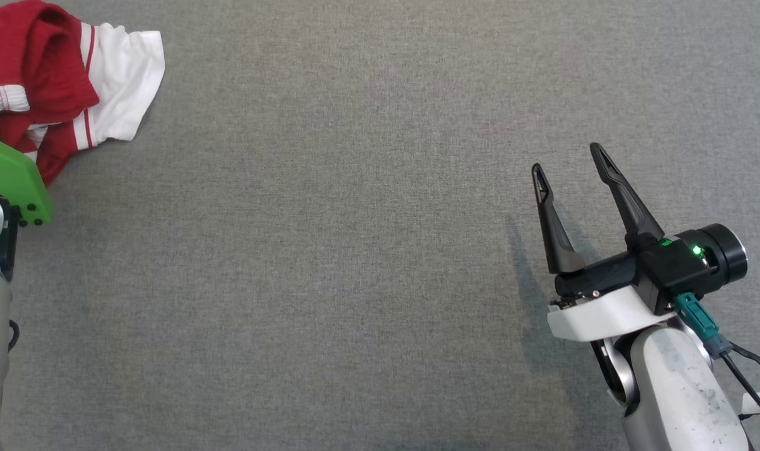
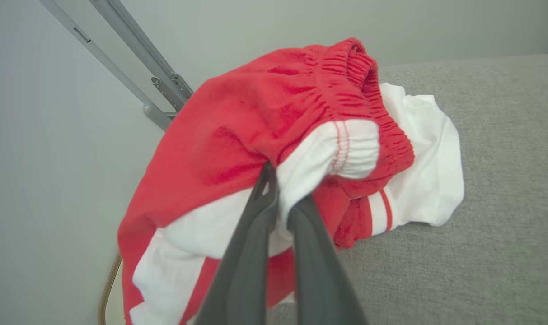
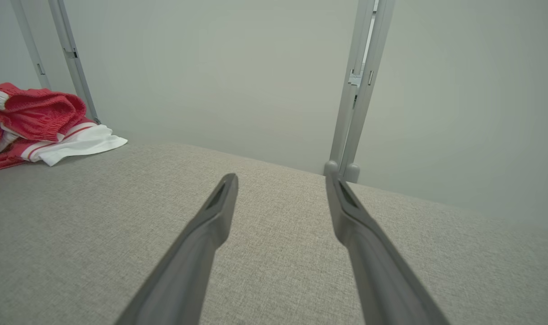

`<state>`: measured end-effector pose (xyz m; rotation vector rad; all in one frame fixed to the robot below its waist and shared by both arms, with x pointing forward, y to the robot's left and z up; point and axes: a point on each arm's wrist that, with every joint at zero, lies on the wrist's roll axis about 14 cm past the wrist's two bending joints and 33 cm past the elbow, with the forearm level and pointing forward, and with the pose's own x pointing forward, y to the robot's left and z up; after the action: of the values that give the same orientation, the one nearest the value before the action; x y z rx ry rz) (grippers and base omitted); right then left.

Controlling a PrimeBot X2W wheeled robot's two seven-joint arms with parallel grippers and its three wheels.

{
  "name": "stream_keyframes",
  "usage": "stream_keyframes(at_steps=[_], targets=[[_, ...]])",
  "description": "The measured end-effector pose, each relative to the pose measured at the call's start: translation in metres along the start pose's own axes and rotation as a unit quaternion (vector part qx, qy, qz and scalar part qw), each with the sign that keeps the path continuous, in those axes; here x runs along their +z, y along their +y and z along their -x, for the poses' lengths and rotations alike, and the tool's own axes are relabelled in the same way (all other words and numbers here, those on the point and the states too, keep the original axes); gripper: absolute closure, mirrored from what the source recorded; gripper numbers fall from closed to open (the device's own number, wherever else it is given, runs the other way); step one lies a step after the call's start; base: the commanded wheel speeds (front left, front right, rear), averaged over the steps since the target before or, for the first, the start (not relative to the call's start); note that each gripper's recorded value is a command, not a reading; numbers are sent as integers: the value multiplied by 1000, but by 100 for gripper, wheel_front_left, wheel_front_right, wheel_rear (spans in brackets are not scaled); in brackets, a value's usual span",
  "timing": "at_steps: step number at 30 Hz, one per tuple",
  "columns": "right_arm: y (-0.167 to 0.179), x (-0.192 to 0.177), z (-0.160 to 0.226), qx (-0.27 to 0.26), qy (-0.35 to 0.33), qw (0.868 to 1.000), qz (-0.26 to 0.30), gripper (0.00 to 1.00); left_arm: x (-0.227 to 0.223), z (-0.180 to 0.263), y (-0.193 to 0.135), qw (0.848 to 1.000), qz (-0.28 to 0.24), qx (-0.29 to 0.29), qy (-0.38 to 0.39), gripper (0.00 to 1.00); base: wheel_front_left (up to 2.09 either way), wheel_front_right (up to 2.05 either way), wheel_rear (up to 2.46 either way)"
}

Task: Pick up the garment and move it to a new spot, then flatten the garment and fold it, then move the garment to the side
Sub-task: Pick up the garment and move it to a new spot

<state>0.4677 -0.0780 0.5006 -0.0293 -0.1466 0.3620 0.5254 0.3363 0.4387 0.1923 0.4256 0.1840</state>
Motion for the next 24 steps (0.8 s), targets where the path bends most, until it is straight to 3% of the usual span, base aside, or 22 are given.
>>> stream_keyframes(at_steps=[9, 14, 23, 24], targets=[[-1, 27, 15, -10, -20, 1000, -6, 0, 68, 22, 3, 996, -18, -11, -89, 100, 0, 0, 0], [-9, 48, 31, -28, -38, 999, -6, 0, 128, 47, -13, 985, -33, -42, -164, 100, 0, 0, 0], [-24, 72, 58, -60, -59, 996, -1, 0, 191, 88, -68, 962, -39, -112, -245, 100, 0, 0, 0], [-29, 75, 65, -70, -62, 996, 2, 0, 194, 96, -95, 957, -37, -142, -252, 100, 0, 0, 0]])
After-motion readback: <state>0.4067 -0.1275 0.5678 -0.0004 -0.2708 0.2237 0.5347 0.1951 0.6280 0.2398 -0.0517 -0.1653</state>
